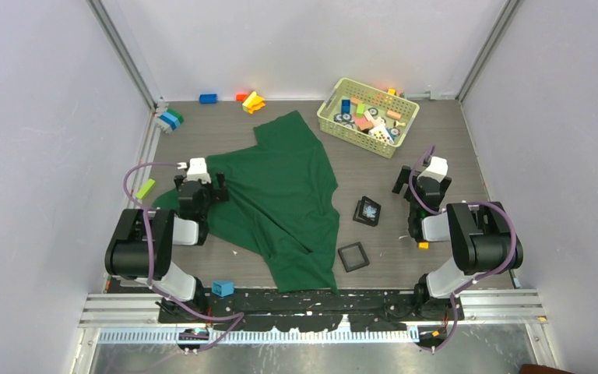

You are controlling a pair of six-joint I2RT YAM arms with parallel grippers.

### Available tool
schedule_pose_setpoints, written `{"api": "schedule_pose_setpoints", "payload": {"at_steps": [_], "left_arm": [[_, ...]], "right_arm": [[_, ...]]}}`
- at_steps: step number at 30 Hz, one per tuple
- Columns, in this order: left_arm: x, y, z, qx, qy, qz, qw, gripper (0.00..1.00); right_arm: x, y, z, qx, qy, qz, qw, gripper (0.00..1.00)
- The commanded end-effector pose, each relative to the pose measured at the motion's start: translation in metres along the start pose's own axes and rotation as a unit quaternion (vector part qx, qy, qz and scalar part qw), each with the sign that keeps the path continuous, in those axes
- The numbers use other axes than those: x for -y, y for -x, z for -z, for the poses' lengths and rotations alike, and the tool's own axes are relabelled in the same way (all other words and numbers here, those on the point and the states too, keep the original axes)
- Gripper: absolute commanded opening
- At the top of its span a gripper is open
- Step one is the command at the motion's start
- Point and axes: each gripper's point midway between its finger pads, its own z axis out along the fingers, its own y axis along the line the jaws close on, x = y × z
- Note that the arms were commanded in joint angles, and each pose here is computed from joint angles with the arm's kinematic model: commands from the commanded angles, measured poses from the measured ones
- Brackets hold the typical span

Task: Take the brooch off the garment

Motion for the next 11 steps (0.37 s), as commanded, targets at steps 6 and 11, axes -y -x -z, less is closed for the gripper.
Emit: {"api": "schedule_pose_setpoints", "payload": {"at_steps": [6, 11], "left_arm": [[0.0188, 0.0216, -0.0081, 0.021, -0.059, -0.034, 0.997, 1.00], [0.0187, 0.0216, -0.0081, 0.021, -0.059, -0.035, 0.997, 1.00]], "right_arm": [[-0.0105, 0.0269, -0.0040, 0.040, 0.022, -0.015, 0.999, 1.00], [-0.0104, 0.0267, -0.0042, 0.039, 0.022, -0.015, 0.999, 1.00]]}}
